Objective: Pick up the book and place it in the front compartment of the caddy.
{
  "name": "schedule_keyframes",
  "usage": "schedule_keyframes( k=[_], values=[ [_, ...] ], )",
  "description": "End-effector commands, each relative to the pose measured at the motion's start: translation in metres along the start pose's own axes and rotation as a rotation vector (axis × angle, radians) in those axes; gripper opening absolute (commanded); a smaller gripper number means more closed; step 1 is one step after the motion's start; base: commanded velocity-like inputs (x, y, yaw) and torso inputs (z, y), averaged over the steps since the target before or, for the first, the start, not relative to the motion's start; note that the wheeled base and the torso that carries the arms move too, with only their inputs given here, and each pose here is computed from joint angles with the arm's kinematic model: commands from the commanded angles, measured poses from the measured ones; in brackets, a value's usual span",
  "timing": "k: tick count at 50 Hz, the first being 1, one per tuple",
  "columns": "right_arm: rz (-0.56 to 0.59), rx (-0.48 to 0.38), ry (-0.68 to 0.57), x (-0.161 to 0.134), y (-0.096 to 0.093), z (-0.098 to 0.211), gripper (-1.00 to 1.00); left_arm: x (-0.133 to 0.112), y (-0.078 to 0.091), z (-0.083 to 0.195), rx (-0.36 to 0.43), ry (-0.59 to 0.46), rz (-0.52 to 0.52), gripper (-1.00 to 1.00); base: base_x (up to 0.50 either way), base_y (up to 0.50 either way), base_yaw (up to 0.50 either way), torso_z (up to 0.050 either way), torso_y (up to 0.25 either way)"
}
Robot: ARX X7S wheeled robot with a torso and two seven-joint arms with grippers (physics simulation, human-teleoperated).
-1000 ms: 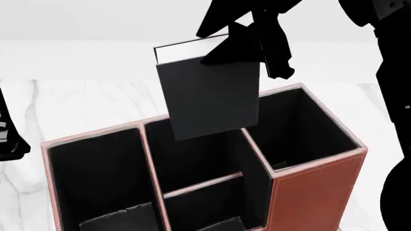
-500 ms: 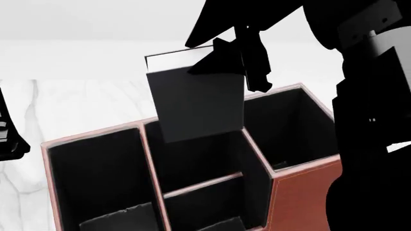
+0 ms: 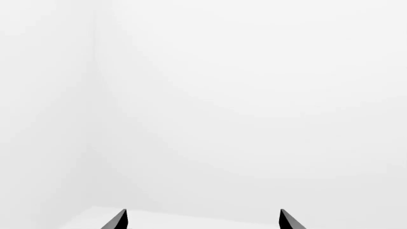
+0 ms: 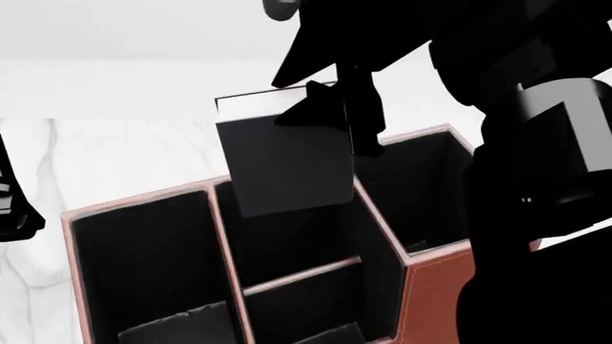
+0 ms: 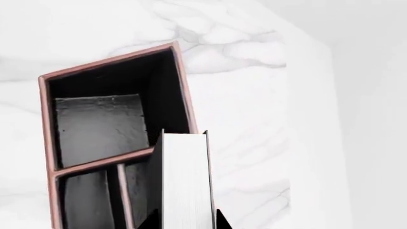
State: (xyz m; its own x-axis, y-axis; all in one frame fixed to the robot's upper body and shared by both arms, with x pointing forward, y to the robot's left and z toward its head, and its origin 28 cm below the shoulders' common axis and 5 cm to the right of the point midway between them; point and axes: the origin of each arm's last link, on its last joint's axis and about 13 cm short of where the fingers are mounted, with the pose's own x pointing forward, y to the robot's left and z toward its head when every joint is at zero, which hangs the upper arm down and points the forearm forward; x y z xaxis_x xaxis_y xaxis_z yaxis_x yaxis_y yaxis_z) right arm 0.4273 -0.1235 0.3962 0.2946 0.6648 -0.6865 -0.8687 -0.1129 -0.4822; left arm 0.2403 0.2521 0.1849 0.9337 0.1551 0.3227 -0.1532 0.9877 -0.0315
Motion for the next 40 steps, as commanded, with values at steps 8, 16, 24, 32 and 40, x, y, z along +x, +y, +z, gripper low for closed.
schedule_keyframes(
  k=[8, 16, 24, 32, 40],
  values=[
    [-0.031, -0.037, -0.055, 0.0089, -0.0011, 0.006, -1.0, 0.001, 0.0016, 0.0012, 0.015, -0.056, 0.022, 1.0, 0.0, 0.0, 0.0, 0.0, -0.169],
    [-0.032, -0.038, -0.045, 0.0107, -0.0008, 0.0054, -1.0, 0.0012, 0.0021, 0.002, 0.008, -0.058, 0.023, 1.0, 0.0, 0.0, 0.0, 0.0, 0.0],
    [-0.036, -0.042, -0.044, 0.0133, -0.0004, 0.0051, -1.0, 0.001, 0.0023, 0.0014, 0.015, -0.062, 0.018, 1.0, 0.0, 0.0, 0.0, 0.0, -0.146],
    [-0.032, -0.045, -0.045, 0.015, -0.0002, 0.005, -1.0, 0.0005, 0.0023, 0.0008, 0.016, -0.065, 0.019, 1.0, 0.0, 0.0, 0.0, 0.0, -0.033],
    [-0.044, -0.052, -0.04, 0.0163, -0.0002, 0.0052, -1.0, 0.0002, 0.0021, 0.0006, 0.019, -0.063, 0.013, 1.0, 0.0, 0.0, 0.0, 0.0, -0.035]
  ],
)
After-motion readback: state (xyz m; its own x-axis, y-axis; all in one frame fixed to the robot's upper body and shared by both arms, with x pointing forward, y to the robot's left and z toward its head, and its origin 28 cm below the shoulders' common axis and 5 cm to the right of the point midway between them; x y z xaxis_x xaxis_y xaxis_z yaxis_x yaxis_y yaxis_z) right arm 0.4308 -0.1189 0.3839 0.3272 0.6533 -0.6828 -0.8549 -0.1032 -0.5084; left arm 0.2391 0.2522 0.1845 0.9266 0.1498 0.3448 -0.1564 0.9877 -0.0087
